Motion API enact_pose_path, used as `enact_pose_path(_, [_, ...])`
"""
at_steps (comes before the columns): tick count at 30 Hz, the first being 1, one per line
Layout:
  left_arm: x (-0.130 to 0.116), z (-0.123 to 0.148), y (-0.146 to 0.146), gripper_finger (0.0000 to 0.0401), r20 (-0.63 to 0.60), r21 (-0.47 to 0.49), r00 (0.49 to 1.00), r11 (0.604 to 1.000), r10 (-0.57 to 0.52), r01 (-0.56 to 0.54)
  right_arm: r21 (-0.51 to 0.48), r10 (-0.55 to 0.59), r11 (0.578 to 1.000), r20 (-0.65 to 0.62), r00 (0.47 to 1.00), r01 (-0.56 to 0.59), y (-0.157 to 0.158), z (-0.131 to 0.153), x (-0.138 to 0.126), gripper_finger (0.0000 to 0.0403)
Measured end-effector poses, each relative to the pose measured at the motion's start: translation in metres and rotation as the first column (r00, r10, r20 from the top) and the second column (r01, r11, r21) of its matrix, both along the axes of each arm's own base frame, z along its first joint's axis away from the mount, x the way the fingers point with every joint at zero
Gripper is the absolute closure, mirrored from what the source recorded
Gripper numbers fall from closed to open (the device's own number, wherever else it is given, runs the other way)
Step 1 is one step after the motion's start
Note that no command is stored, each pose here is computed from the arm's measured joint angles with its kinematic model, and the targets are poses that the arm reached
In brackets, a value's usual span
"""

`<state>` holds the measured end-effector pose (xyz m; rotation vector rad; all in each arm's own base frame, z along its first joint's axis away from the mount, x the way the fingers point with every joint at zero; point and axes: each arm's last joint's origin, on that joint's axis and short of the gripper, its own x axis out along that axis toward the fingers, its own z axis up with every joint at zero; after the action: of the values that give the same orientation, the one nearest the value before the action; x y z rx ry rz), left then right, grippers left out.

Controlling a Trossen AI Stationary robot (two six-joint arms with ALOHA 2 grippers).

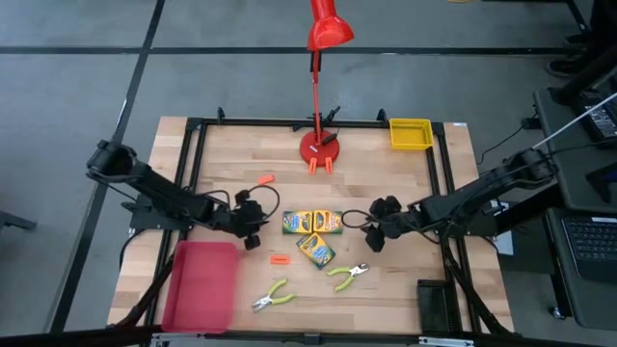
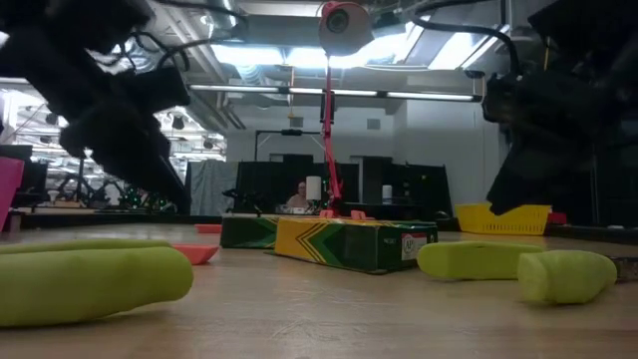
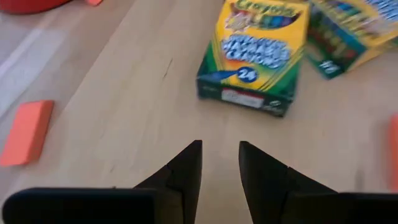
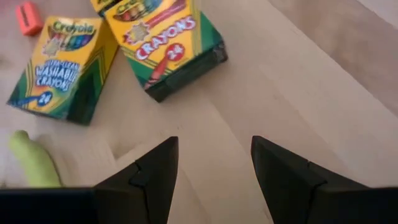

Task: Pick & Place School Supplies
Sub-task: Put the yellow crayon box into the red bin

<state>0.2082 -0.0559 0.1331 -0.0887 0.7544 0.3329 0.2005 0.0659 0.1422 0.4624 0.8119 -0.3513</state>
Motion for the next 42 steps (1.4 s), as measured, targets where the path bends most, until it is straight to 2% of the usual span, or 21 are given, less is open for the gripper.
enact_pose_path(3, [0.005, -0.006, 0.001, 0.0303, -0.006, -0.007, 1.0, 1.0, 0.003, -0.003, -0.03, 0.047, 0.998, -0.008, 0.999, -0.047, -0.001, -0.004, 0.005, 0.0195])
enact_pose_path(7, [0.008, -0.009, 0.002, 0.0304, -0.009, -0.02, 1.0, 1.0, 0.007, -0.007, -0.021, 0.106, 0.994, -0.03, 0.994, -0.106, -0.003, -0.011, 0.011, 0.0195])
enact_pose_path(12, [0.009, -0.009, 0.006, 0.0304, -0.002, -0.032, 1.0, 0.999, 0.027, -0.027, -0.03, 0.122, 0.992, -0.051, 0.991, -0.124, -0.006, -0.02, 0.016, 0.0202])
enact_pose_path(18, [0.009, -0.009, 0.006, 0.0304, 0.007, -0.06, 0.999, 0.997, 0.052, -0.051, -0.047, 0.197, 0.979, -0.039, 0.98, -0.199, -0.007, -0.02, 0.02, 0.0262])
enact_pose_path(22, [0.009, -0.009, 0.005, 0.0304, 0.004, -0.061, 0.999, 0.997, 0.04, -0.039, -0.088, 0.315, 0.944, -0.037, 0.948, -0.317, -0.007, -0.019, 0.022, 0.0305])
enact_pose_path(25, [0.009, -0.01, 0.004, 0.0304, -0.009, -0.056, 1.0, 0.998, 0.004, -0.004, -0.112, 0.365, 0.923, -0.049, 0.93, -0.368, -0.01, -0.019, 0.023, 0.0323])
enact_pose_path(35, [0.009, -0.01, 0.006, 0.0304, -0.025, -0.034, 1.0, 0.999, -0.005, 0.004, -0.172, 0.344, 0.923, -0.032, 0.938, -0.344, -0.032, -0.018, 0.032, 0.0319])
enact_pose_path(42, [0.012, -0.009, 0.012, 0.0304, -0.022, -0.046, 0.999, 0.999, -0.029, 0.028, -0.141, 0.354, 0.924, -0.029, 0.935, -0.355, -0.037, -0.03, 0.041, 0.0319])
